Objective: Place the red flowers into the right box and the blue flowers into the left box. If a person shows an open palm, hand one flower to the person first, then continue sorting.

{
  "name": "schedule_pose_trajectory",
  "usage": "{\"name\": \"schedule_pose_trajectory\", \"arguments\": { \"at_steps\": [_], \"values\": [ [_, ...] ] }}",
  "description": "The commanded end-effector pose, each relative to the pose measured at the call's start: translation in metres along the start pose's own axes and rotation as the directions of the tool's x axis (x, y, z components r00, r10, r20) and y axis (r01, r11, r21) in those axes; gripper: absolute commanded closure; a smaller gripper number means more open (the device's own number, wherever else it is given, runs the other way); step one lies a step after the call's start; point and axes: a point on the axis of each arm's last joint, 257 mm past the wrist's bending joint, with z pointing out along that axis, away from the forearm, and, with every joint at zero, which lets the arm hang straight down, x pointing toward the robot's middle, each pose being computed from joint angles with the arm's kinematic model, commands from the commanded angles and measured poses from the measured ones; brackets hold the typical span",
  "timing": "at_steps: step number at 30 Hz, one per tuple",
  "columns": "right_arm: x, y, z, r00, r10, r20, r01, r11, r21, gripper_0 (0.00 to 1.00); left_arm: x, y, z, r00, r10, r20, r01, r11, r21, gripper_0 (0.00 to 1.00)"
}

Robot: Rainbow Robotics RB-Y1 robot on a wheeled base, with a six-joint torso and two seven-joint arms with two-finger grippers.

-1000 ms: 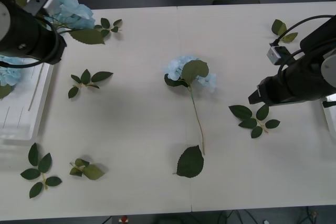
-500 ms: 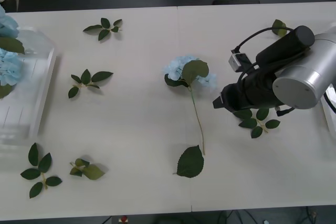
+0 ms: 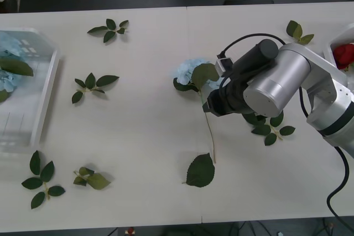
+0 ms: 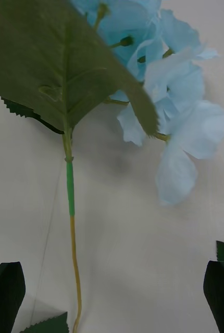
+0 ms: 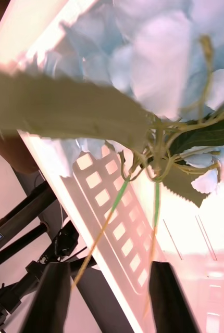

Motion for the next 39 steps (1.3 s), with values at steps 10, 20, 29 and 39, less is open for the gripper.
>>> {"name": "schedule_pose_trajectory", "arguments": {
  "at_steps": [10,20,29,39],
  "values": [
    [-0.037,0.047,0.034,0.998,-0.001,0.067,0.001,1.0,0.003,0.0,-0.014,0.021,-0.019,0.998,-0.025,0.056,0.025,1.0,0.002,0.0],
    [-0.036,0.055,0.05,0.998,0.008,0.061,-0.008,1.0,0.004,0.01,-0.046,-0.039,-0.067,0.964,-0.09,0.25,-0.01,0.929,0.371,0.0],
    [-0.036,0.051,0.059,0.998,0.012,0.056,-0.014,0.999,0.029,0.84,-0.073,-0.133,-0.122,0.827,-0.351,0.439,-0.075,0.704,0.706,0.0],
    [-0.045,0.043,0.053,0.998,0.028,0.062,-0.029,0.999,0.022,1.0,-0.089,-0.212,-0.158,0.688,-0.446,0.573,-0.199,0.643,0.74,0.0]
  ]
}}
